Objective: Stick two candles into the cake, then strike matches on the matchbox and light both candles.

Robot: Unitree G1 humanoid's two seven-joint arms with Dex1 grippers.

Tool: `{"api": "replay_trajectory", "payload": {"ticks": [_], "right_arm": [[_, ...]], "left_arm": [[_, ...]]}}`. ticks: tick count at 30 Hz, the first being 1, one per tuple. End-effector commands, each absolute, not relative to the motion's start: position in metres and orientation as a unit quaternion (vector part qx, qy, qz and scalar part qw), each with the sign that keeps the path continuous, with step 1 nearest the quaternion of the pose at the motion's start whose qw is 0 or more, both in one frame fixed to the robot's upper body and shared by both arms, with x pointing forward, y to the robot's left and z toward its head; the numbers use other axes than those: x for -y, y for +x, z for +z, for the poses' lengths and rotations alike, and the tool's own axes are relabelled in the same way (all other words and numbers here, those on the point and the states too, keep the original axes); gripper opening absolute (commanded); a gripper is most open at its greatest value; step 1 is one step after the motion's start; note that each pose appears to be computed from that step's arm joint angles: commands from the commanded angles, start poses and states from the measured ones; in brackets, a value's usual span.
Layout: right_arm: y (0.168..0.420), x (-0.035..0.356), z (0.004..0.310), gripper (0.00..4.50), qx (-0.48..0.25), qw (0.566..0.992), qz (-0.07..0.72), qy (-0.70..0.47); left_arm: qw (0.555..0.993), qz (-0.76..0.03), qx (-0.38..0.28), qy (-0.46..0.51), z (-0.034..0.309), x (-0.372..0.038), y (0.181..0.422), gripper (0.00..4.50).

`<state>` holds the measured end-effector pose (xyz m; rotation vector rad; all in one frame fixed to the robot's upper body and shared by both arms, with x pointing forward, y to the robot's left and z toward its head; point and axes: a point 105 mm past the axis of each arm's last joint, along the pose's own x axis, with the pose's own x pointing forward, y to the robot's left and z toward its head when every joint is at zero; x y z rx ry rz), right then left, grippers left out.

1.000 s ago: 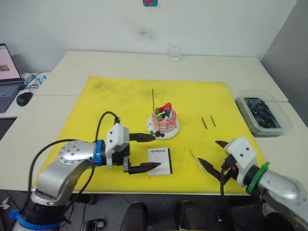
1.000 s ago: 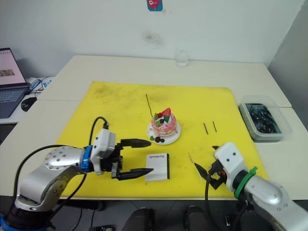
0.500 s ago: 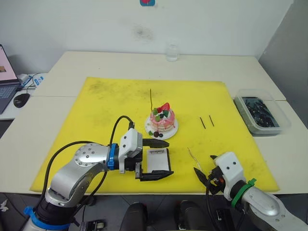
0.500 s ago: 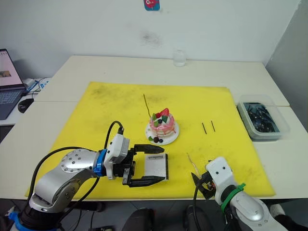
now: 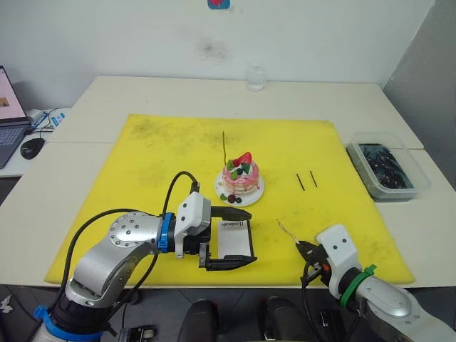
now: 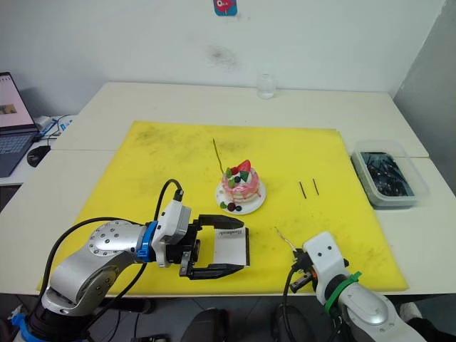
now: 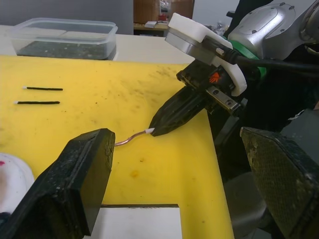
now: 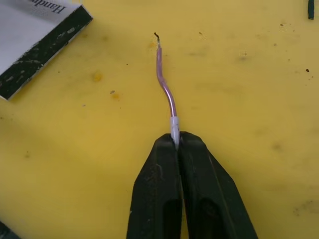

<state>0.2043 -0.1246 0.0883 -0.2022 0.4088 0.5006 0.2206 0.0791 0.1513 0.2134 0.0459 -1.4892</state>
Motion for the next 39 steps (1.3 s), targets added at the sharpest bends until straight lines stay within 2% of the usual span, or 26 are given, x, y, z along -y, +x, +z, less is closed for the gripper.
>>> {"api": "replay_trajectory", "payload": {"ticks": [1, 4, 9, 12, 15, 23, 24, 26, 33, 39], "right_arm": [[0.208, 0.139, 0.119, 0.05, -0.156, 0.950, 0.243, -0.118], [0.211, 0.157, 0.126, 0.05, -0.159, 0.946, 0.243, -0.145], [0.208, 0.231, 0.119, 0.05, -0.216, 0.921, 0.236, -0.224], [0.201, 0.255, 0.114, 0.05, -0.234, 0.911, 0.242, -0.238], [0.197, 0.268, 0.110, 0.05, -0.244, 0.907, 0.246, -0.240], [0.199, 0.269, 0.105, 0.05, -0.257, 0.912, 0.253, -0.197], [0.199, 0.270, 0.104, 0.36, -0.259, 0.912, 0.251, -0.194], [0.201, 0.271, 0.103, 0.69, -0.263, 0.913, 0.250, -0.189], [0.201, 0.270, 0.116, 3.14, -0.262, 0.907, 0.260, -0.204], [0.197, 0.262, 0.142, 3.14, -0.298, 0.878, 0.285, -0.243]], "left_arm": [[0.716, -0.690, -0.002, 0.102, 0.158, -0.071, 0.210, 4.50], [0.714, -0.692, -0.002, 0.100, 0.157, -0.069, 0.208, 4.50], [0.700, -0.708, 0.003, 0.096, 0.159, -0.063, 0.204, 4.50], [0.692, -0.715, 0.004, 0.096, 0.158, -0.060, 0.203, 4.50], [0.690, -0.718, 0.007, 0.094, 0.159, -0.058, 0.202, 4.50], [0.685, -0.723, 0.012, 0.093, 0.159, -0.053, 0.201, 4.50], [0.684, -0.723, 0.013, 0.094, 0.159, -0.052, 0.201, 4.50], [0.683, -0.724, 0.015, 0.095, 0.159, -0.051, 0.201, 4.50], [0.684, -0.722, 0.017, 0.096, 0.159, -0.049, 0.202, 4.50], [0.682, -0.721, 0.028, 0.119, 0.159, -0.048, 0.203, 4.50]]}}
